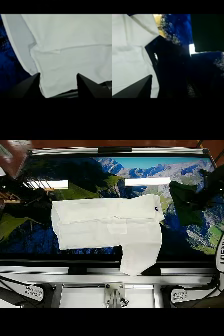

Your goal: Fold the shirts.

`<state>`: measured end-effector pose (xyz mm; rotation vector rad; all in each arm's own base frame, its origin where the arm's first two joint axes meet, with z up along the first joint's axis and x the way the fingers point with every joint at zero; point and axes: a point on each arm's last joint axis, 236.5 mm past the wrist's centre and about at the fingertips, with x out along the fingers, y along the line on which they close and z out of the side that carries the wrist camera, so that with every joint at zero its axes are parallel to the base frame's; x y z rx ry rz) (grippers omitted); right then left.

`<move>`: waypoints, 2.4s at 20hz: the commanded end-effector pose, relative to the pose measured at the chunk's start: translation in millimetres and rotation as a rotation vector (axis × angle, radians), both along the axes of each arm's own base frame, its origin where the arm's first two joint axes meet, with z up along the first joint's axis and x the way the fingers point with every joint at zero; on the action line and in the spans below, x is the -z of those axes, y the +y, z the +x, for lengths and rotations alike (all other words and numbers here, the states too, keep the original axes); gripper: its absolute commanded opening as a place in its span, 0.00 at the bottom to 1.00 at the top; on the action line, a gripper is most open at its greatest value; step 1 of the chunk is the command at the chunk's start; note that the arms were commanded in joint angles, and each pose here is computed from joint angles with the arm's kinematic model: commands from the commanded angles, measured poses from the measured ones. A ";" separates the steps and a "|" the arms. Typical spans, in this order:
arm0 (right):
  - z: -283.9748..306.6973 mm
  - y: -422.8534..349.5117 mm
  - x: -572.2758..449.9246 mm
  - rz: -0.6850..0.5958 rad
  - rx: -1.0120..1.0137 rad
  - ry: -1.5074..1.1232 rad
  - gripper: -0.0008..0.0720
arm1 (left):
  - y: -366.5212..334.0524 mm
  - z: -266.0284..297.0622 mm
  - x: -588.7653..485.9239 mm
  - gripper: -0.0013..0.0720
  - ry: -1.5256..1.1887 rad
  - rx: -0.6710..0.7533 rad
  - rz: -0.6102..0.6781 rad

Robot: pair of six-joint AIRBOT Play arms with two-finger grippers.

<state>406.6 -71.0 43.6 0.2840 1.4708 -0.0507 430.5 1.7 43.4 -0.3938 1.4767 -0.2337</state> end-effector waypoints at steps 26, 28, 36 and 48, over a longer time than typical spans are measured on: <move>-70.4 28.9 32.0 0.291 0.051 0.041 0.76 | -40.5 -187.7 135.1 0.74 0.087 -0.076 -0.213; -70.4 28.9 32.0 0.292 0.052 0.042 0.76 | -38.1 -184.0 137.6 0.74 0.076 -0.085 -0.202; -74.3 30.5 31.5 0.299 0.053 0.059 0.76 | -54.6 -180.2 156.5 0.61 0.105 -0.056 -0.208; -150.3 84.3 91.9 0.392 0.030 0.136 0.76 | -57.9 -184.1 153.5 0.05 0.121 -0.043 -0.224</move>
